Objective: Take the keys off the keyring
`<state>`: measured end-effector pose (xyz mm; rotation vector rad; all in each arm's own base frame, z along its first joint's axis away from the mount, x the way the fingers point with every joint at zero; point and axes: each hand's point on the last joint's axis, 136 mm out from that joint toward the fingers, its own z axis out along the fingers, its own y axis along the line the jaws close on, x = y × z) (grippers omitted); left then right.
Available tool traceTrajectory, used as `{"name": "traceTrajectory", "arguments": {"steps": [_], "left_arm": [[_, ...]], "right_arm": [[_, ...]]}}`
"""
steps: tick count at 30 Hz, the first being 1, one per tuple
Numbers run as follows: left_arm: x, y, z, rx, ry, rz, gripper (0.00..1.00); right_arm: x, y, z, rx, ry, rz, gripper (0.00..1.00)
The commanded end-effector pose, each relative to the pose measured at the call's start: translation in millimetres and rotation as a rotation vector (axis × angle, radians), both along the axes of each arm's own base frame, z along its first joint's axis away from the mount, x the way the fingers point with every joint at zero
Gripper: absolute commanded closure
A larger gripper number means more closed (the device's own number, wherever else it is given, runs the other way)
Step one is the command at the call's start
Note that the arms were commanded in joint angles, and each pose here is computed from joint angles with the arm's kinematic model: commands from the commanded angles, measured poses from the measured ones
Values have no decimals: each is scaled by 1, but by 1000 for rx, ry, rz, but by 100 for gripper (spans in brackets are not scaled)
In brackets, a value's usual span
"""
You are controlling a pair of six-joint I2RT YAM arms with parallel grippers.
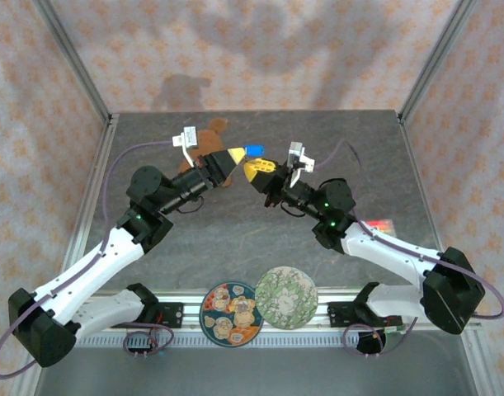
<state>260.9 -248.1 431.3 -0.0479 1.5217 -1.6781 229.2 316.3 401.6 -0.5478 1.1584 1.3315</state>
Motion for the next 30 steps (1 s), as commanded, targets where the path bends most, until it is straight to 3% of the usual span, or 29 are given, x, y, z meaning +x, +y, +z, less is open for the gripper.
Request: {"name": "traceTrajectory", "arguments": {"steps": [1,5,10,11,15,19,25,30], "left_arm": [[-5,9,10,-28,-47,34,100],[-6,12,9,-29,-47,41,100],[-4,23,-2,-24,-30,95,100],[-2,26,-6,-19,-19,110,98],[1,42,-30,12,28,181,69],[1,59,-56,80,66,260,62],[-6,69,-88,228,88,306,61],[-13,65,-112,376,92,265,60]], "right_arm": [[-4,-1,17,-4,-23,-4,100],[-5,-2,14,-63,31,-5,100],[1,2,-15,-274,205,-15,100],[1,2,-22,-317,238,-17,100],[-3,-7,-55,-544,386,-34,100],[-5,-25,-96,-811,546,-81,100],[-6,-53,-157,-1197,759,-137,100],[-7,-48,-157,-1222,765,-100,100]]}}
